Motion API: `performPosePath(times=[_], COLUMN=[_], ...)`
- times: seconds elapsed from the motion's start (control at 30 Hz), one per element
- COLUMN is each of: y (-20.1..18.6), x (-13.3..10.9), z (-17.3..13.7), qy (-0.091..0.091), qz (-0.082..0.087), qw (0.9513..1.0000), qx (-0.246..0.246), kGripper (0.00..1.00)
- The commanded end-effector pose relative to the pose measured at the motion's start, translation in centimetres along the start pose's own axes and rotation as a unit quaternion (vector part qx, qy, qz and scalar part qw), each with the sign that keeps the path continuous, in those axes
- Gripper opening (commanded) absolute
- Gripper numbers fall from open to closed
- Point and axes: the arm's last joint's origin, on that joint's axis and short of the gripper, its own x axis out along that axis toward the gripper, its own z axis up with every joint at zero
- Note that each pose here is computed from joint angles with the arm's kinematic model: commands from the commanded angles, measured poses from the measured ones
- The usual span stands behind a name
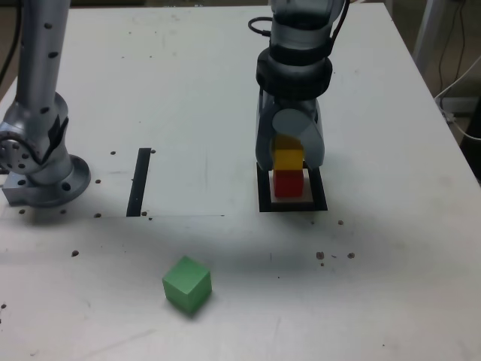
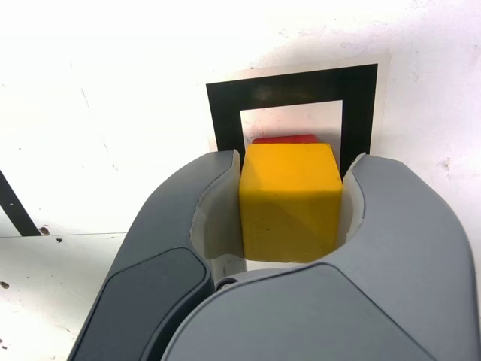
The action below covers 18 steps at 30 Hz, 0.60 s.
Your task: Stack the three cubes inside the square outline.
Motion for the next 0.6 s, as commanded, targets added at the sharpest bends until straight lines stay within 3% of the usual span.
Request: performPosePath(times=[0.0, 0.23, 0.4, 0.57], y=[-0.17, -0.64, -0.99, -1.03], x=[0.21, 0.16, -0.26, -0.33], z=[0.07, -0.2, -0.25, -0.24], qy=[0.002, 0.003, -0.006, -0.01], qz=[-0.003, -0.011, -0.019, -0.016], qw=[1.0, 0.9999, 0.9997, 0.9997], qx=[0.002, 0.008, 0.012, 0.013], kGripper=[0.3, 0.3, 0.3, 0.3])
